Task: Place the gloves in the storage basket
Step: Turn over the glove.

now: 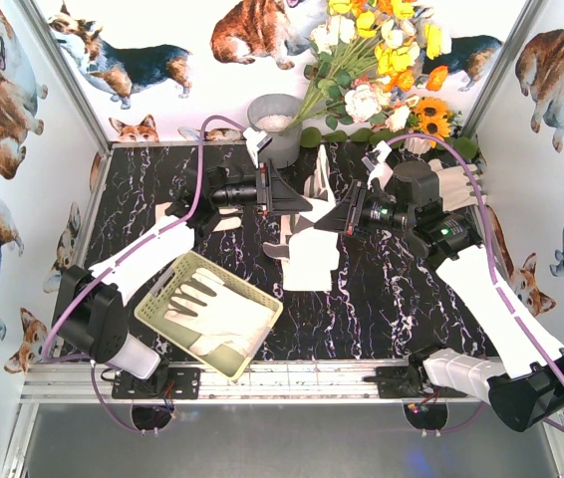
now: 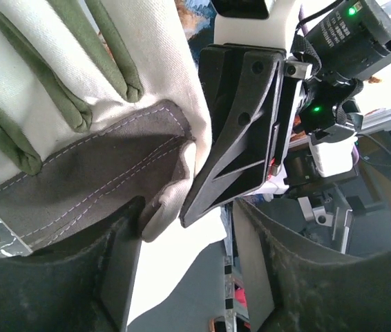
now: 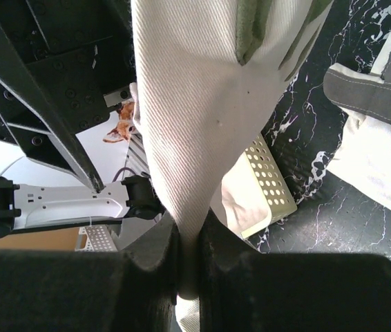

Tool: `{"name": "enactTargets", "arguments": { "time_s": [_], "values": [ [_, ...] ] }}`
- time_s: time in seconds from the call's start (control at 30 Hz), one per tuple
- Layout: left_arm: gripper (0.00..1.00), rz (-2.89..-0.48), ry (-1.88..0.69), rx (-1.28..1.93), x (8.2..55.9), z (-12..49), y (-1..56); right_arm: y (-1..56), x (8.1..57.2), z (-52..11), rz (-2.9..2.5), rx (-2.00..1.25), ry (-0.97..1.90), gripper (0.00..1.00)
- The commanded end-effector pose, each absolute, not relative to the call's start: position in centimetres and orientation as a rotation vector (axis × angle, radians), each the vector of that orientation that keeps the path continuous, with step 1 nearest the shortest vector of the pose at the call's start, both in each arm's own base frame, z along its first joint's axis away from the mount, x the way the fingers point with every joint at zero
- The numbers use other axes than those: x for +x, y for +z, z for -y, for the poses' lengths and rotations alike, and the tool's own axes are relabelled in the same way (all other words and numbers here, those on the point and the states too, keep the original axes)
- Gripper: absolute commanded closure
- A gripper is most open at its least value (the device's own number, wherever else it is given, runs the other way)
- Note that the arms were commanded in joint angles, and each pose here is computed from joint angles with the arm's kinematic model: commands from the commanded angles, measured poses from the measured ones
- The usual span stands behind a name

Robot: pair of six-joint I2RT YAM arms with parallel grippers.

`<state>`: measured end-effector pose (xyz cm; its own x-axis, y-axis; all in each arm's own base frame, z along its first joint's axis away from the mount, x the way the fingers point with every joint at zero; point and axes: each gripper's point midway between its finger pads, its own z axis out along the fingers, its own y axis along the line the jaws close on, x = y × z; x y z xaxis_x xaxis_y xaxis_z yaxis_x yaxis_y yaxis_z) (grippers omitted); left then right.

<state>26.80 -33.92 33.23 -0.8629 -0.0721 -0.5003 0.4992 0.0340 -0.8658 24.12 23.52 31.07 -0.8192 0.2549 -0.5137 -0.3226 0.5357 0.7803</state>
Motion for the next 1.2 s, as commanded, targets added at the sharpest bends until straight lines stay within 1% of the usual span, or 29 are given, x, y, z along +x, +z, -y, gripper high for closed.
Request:
{"name": "enactTargets", "arguments": {
  "time_s": [0.0,0.07,0.17,0.2,0.4,0.57,0.7,0.8,0.83,0.87,0.9,0.93,0.97,1.03,1.07,1.1,1.17],
  "values": [
    [0.58,-1.831,-1.877,0.465,26.9,34.1,34.6,34.3,24.1,-23.5,-2.085,-0.11,1.293,1.0],
    [0.69,-1.835,-1.874,0.461,27.1,34.3,34.5,33.8,24.1,-23.3,-2.109,-0.103,1.271,1.0],
    [0.95,-1.868,-1.847,0.456,27.6,34.5,33.9,32.4,24.7,-22.3,-2.174,-0.041,1.17,1.0],
    [1.0,-1.908,-1.824,0.44,27.8,34.6,33.2,31.8,24.9,-21.5,-2.206,-0.002,1.104,1.0],
    [1.0,-2.039,-1.654,0.395,29.5,36.8,30.0,27.3,25.7,-17.6,-2.403,0.12,0.746,1.0],
    [1.0,-2.186,-1.546,0.268,31.4,39.5,25.2,24.7,26.0,-11.4,-2.505,0.304,0.264,1.0],
    [1.0,-2.221,-1.505,0.294,32.4,42.2,22.9,23.1,26.2,-6.9,-2.546,0.354,-0.115,1.0],
    [1.0,-2.31,-1.413,0.303,33.6,43.8,19.2,21.1,26.2,-4.5,-2.588,0.355,-0.365,1.0],
    [1.0,-2.35,-1.382,0.294,33.9,44.0,17.8,20.3,26.2,-4.2,-2.605,0.356,-0.417,0.95],
    [1.0,-2.38,-1.353,0.291,34.3,44.1,16.7,19.4,26.4,-4.3,-2.624,0.343,-0.433,0.87],
    [1.0,-2.412,-1.311,0.291,34.6,44.0,15.3,18.5,26.6,-4.7,-2.645,0.324,-0.423,0.8],
    [1.0,-2.457,-1.254,0.295,34.7,43.5,13.7,17.5,26.8,-5.8,-2.679,0.293,-0.354,0.71],
    [1.0,-2.495,-1.2,0.301,34.8,43.1,12.3,16.5,27.1,-7.0,-2.703,0.269,-0.263,0.57],
    [1.0,-2.558,-1.121,0.301,34.9,42.1,9.8,15.1,27.4,-9.7,-2.729,0.236,-0.067,0.4],
    [1.0,-2.584,-1.088,0.294,35.0,41.6,8.7,14.8,27.5,-10.6,-2.729,0.236,0.007,0.33],
    [1.0,-2.608,-1.064,0.288,34.9,41.2,7.8,14.7,27.4,-11.0,-2.722,0.254,0.046,0.29],
    [1.0,-2.651,-1.026,0.268,34.9,40.4,6.3,15.0,27.3,-11.1,-2.71,0.275,0.079,0.24]
  ]
}}
